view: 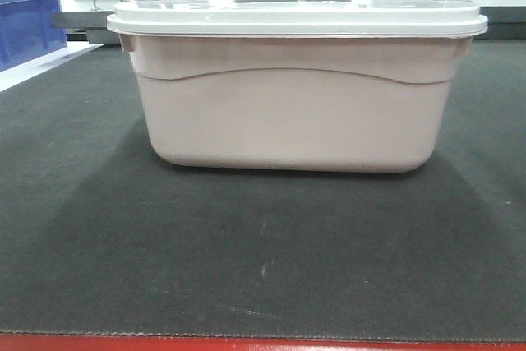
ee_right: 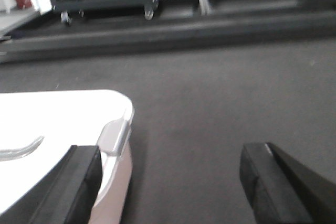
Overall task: Grab white bin and place on right shelf
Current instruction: 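Close both grippers on the grey lid handles of the pink bin, then lift the pink bin off the table with both grippers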
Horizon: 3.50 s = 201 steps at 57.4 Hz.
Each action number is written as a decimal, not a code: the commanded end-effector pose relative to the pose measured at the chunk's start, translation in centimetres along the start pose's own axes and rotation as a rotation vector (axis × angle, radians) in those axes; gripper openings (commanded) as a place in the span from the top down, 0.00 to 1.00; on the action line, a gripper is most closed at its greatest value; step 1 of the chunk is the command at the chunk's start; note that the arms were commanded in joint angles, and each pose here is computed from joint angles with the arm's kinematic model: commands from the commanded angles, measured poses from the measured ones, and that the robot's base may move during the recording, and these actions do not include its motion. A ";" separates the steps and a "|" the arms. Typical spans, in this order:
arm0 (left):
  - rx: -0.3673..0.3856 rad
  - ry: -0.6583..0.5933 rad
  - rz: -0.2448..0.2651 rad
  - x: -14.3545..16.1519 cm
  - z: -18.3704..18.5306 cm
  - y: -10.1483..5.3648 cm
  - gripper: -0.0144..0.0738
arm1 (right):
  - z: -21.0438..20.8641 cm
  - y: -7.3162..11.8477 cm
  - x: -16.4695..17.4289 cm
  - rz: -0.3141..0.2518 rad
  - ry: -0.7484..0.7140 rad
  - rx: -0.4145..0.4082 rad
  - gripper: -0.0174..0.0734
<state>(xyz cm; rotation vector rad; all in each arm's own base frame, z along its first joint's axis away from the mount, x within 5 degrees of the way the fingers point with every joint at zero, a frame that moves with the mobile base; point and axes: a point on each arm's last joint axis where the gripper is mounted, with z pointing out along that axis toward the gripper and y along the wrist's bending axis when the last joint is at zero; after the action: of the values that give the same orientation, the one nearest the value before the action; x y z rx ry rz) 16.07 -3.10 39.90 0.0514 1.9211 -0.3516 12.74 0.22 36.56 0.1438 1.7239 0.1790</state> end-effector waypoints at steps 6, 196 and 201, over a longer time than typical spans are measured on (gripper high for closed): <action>0.075 0.001 -0.054 -4.3 1.2 -1.1 0.23 | 1.5 1.7 -4.5 0.141 0.044 -0.087 0.10; 1.196 0.028 -0.502 -6.3 16.2 -2.7 0.97 | 14.0 2.1 -6.0 0.564 0.192 -1.046 0.73; 1.216 -0.007 -0.458 -7.3 14.1 -3.4 0.97 | 12.2 2.8 -7.2 0.535 0.142 -1.071 0.73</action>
<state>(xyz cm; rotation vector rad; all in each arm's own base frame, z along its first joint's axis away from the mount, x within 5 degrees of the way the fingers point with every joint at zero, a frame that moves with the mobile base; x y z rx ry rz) 35.46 -8.11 36.79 0.1534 1.7203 -1.5478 30.12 -0.43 37.51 0.0827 1.6712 1.2817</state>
